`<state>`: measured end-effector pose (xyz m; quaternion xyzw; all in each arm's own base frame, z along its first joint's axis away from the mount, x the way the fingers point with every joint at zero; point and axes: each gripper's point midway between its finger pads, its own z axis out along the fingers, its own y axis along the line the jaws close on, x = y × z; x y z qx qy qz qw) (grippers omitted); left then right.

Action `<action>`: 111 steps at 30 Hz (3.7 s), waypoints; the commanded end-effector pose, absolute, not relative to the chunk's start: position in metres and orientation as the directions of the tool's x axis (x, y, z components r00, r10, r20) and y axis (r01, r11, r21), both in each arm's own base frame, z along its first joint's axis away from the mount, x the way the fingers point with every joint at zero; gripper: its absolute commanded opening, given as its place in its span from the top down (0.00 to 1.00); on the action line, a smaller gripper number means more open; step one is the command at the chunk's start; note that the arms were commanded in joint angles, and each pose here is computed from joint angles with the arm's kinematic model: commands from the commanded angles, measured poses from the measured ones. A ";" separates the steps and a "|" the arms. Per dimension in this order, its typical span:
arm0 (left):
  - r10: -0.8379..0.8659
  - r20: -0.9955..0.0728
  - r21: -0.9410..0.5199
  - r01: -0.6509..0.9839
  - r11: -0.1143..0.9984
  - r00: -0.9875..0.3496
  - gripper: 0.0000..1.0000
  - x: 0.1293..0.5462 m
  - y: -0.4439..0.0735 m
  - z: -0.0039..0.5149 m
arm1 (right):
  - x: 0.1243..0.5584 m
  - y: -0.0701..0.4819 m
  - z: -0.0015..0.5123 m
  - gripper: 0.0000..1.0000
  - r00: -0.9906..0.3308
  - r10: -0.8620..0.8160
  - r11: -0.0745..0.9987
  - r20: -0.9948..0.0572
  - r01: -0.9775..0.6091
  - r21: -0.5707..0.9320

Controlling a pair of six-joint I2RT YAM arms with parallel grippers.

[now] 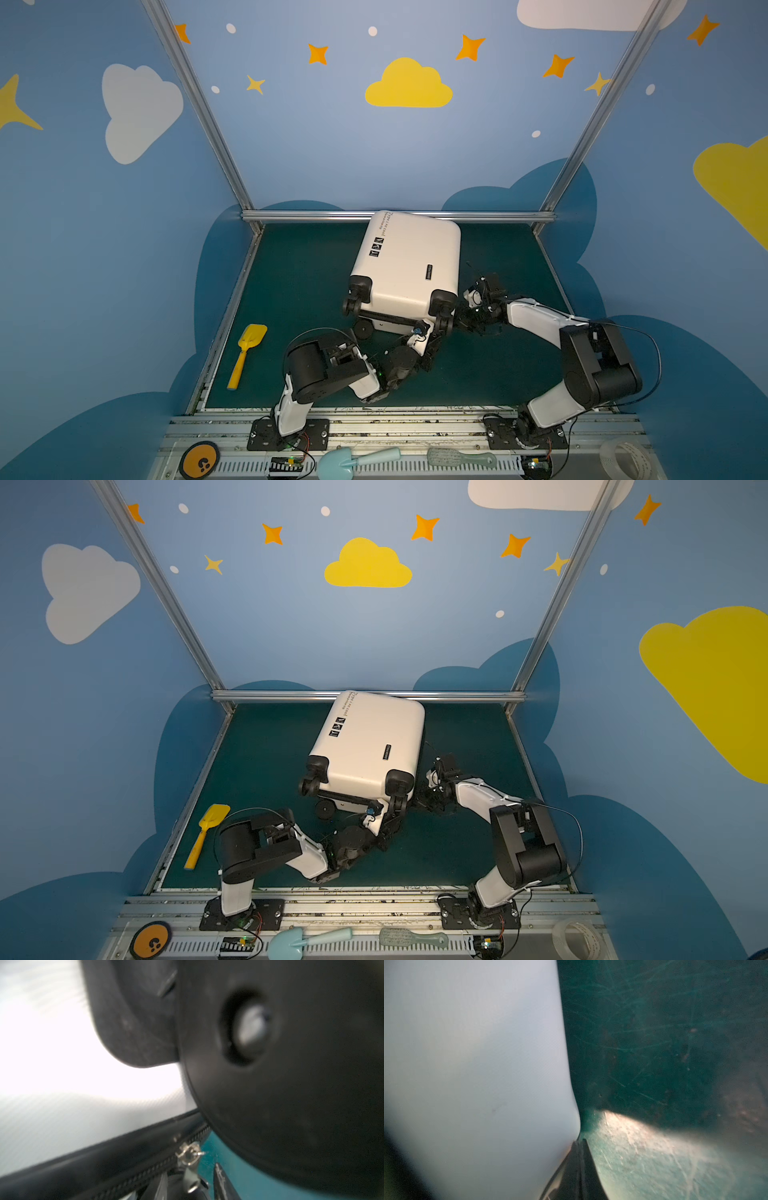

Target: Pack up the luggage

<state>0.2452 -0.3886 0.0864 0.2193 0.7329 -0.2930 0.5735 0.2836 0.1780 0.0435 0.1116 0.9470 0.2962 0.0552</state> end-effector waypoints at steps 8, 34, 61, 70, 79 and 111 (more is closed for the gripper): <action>-0.175 -0.975 -0.220 0.645 0.732 -0.134 0.81 0.263 -0.392 0.145 | 0.289 0.191 0.052 0.98 -0.977 0.210 0.784 -0.047 0.139 0.605; 0.014 -0.992 -0.082 0.723 0.686 -0.126 0.97 0.230 -0.415 0.130 | 0.291 0.201 0.053 1.00 -0.980 0.195 0.777 -0.042 0.128 0.616; 0.109 -0.980 0.198 0.749 0.632 0.166 0.97 0.206 -0.442 0.144 | 0.288 0.207 0.052 1.00 -0.983 0.179 0.789 -0.041 0.119 0.603; 0.110 -0.961 0.271 0.785 0.558 0.253 0.97 0.198 -0.462 0.153 | 0.289 0.211 0.051 1.00 -0.984 0.174 0.790 -0.037 0.117 0.602; 0.104 -0.943 0.323 0.800 0.507 0.315 0.97 0.192 -0.486 0.154 | 0.289 0.217 0.052 1.00 -0.986 0.161 0.791 -0.039 0.105 0.603; 0.190 -0.954 0.297 0.649 0.701 0.232 0.37 0.183 -0.403 0.184 | 0.306 0.157 0.092 0.92 -0.952 0.292 0.775 -0.092 0.179 0.606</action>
